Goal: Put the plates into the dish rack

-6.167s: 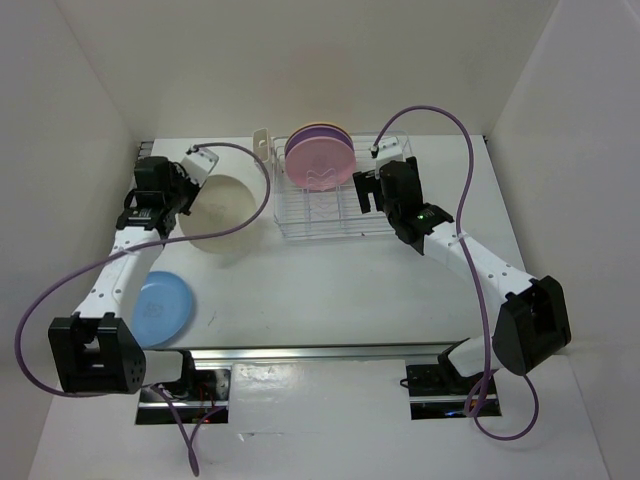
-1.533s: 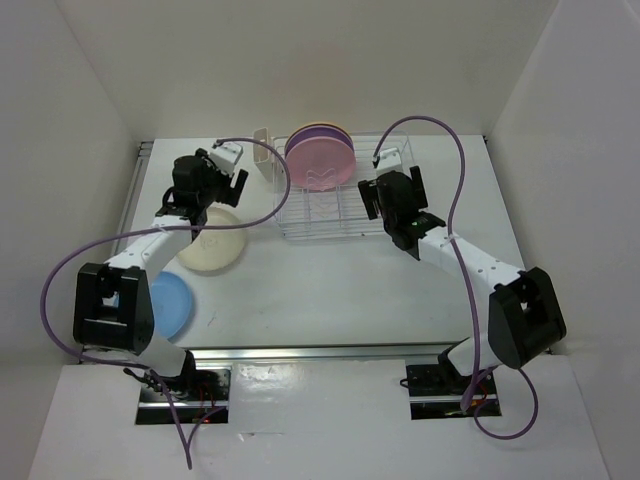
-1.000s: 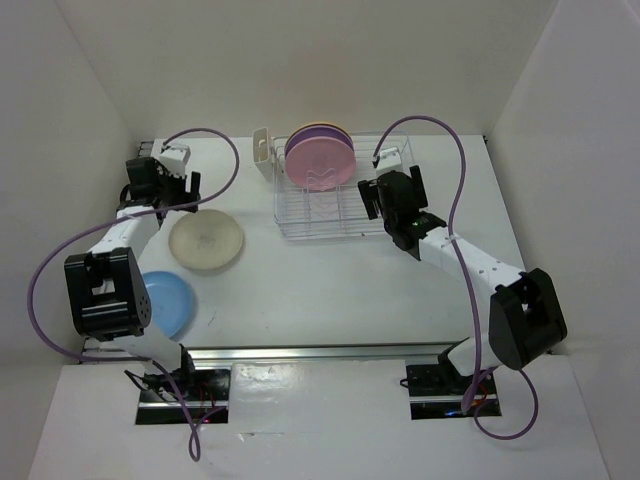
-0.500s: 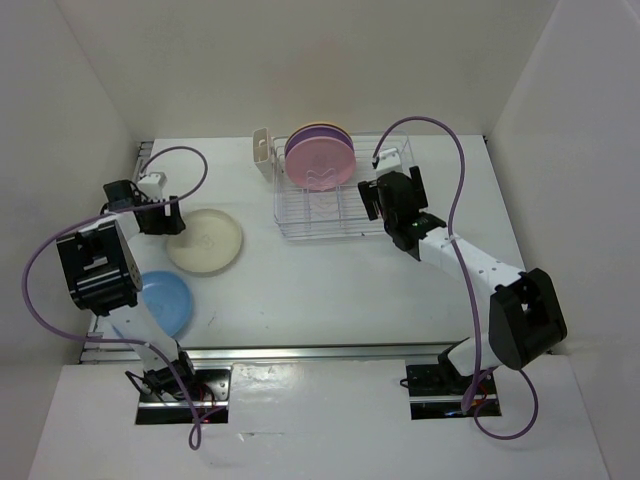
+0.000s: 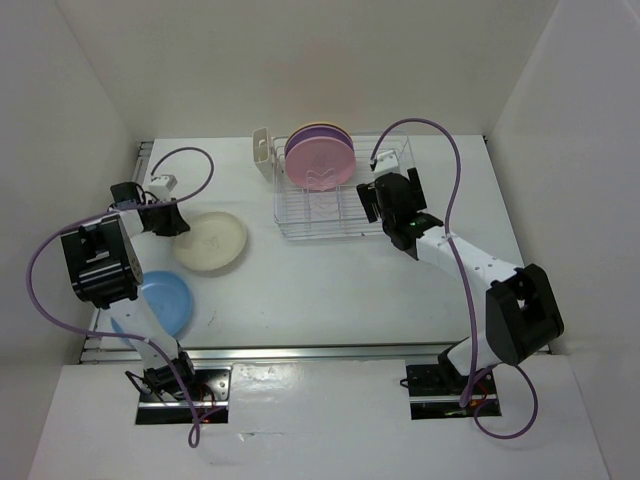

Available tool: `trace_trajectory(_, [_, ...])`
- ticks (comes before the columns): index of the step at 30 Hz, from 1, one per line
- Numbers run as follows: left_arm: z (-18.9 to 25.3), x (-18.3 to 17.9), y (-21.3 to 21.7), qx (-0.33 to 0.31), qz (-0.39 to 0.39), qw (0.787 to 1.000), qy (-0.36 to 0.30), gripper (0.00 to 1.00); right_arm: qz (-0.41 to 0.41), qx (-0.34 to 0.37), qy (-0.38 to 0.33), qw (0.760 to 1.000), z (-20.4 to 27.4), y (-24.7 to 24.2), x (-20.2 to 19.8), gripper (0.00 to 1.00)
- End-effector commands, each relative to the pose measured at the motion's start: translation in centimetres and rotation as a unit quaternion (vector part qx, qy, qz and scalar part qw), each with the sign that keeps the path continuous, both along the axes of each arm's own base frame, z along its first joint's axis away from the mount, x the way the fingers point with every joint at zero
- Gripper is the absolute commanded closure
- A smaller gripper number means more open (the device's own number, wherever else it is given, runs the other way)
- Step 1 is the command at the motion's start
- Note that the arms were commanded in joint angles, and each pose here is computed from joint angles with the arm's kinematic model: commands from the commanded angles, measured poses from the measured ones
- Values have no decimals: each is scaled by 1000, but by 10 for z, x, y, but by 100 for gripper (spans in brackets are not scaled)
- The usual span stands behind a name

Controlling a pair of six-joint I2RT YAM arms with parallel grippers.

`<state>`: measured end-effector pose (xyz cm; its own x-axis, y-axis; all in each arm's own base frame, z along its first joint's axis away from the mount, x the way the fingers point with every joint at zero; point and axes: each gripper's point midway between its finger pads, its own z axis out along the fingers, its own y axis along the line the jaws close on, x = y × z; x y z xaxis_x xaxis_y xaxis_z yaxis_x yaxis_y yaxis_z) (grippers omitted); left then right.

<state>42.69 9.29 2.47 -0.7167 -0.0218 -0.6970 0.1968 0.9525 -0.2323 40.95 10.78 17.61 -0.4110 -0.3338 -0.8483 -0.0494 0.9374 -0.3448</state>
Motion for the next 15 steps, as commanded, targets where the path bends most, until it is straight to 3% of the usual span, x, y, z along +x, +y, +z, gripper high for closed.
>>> trace_trajectory(1, [5,7,-8,-20,-30,999,-14,95,-5,9,-27,1000,18,0,9,0])
trace_trajectory(2, [3,10,-5,-17,-27,999,-12,100,-5,9,-27,1000,18,0,9,0])
trace_trajectory(8, [10,17,-6,-26,-28,999,-18,100,-5,9,-27,1000,18,0,9,0])
trace_trajectory(15, [103,70,0,-36,-46,990,-125,100,2,17,-25,1000,17,4,9,0])
